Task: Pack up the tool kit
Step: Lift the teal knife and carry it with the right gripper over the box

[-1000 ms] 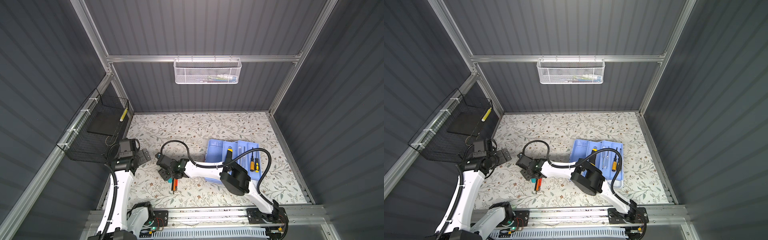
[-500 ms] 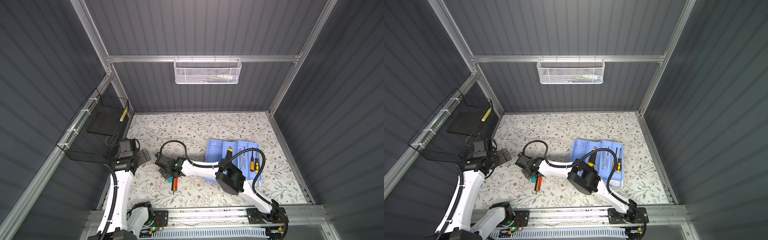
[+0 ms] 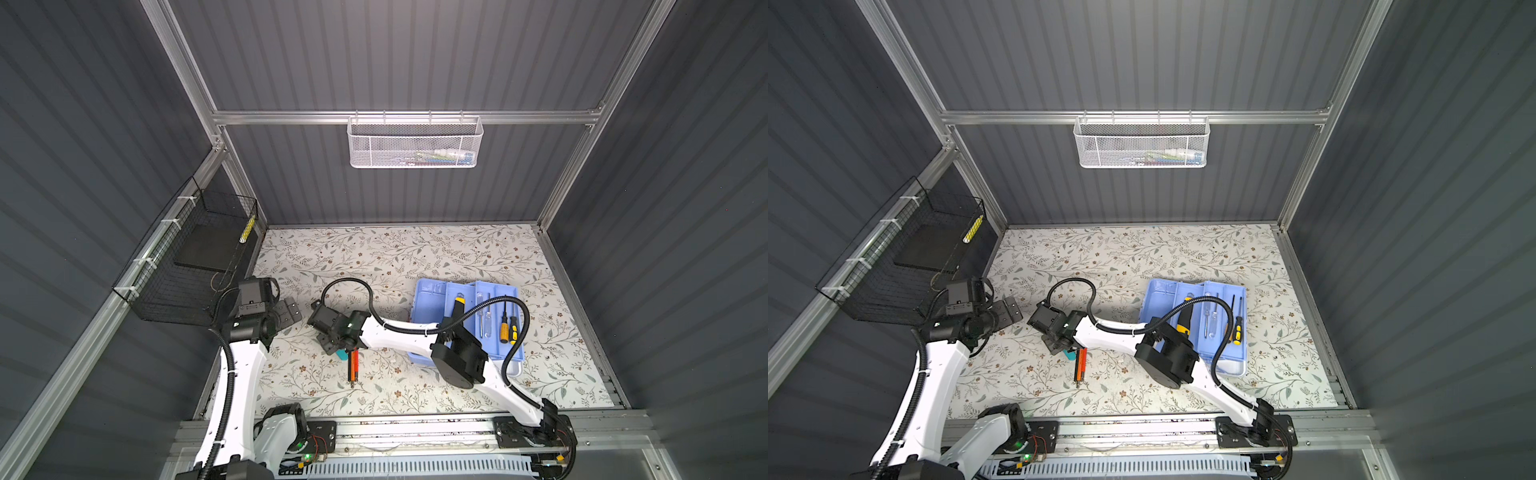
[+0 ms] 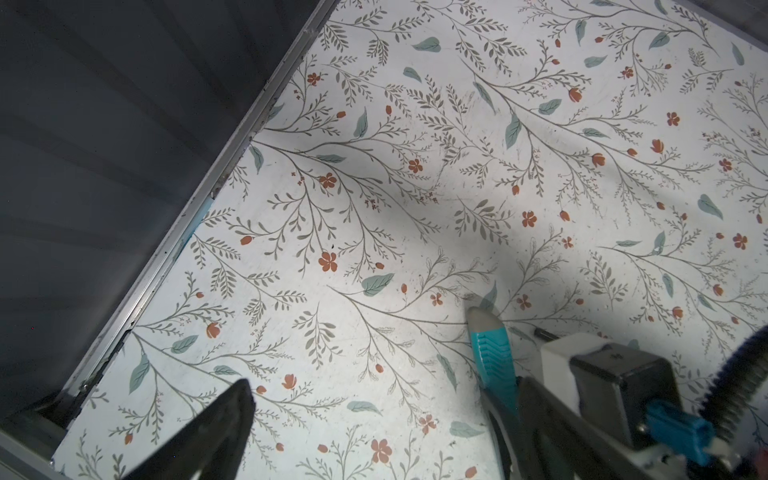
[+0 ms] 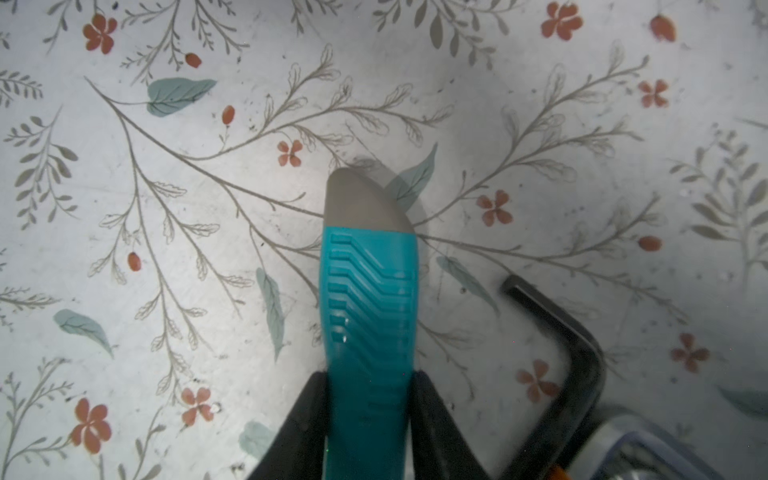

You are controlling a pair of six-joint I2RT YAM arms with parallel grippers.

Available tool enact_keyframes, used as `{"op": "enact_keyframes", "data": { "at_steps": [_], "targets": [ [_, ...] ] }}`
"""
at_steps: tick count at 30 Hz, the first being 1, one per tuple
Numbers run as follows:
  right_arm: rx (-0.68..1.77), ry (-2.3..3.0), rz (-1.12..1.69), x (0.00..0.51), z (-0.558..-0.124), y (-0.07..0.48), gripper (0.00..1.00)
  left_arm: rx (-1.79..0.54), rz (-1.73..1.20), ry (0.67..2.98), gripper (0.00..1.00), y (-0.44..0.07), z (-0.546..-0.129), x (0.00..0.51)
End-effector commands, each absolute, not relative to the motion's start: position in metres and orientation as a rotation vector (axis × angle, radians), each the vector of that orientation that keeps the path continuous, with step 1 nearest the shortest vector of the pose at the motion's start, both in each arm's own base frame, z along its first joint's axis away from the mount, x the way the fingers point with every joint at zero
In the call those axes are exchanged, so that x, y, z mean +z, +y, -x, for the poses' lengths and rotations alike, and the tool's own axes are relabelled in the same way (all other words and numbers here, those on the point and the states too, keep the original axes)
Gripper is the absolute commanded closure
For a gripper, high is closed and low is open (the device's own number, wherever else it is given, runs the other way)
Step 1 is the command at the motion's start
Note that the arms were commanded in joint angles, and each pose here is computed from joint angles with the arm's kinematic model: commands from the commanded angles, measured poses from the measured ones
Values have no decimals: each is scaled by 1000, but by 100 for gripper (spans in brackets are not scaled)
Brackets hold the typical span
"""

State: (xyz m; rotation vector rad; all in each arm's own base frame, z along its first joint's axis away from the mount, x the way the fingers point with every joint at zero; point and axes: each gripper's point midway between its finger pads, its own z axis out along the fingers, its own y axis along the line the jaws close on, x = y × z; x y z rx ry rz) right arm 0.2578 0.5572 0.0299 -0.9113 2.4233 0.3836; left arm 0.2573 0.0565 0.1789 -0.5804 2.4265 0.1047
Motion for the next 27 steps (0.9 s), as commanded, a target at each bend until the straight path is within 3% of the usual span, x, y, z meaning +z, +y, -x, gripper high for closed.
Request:
{"op": "enact_keyframes", "data": {
  "at_steps": [1,6,11,18,27],
  "targets": [
    [403,2418,776,74,-279,539,69,111,611,2393,1,61,-257,190],
    [620,2278,601,144,-288,530,75,104,610,2399,1,60,-257,189],
    [550,2222,514,183,-300,493,76,98,610,2396,1,59,-258,189],
    [350,2228,235,208,-319,360,77,87,605,2401,1,58,-258,188],
    [-11,2260,-83,193,-296,198,78,57,589,2428,1,53,-262,182]
  ]
}}
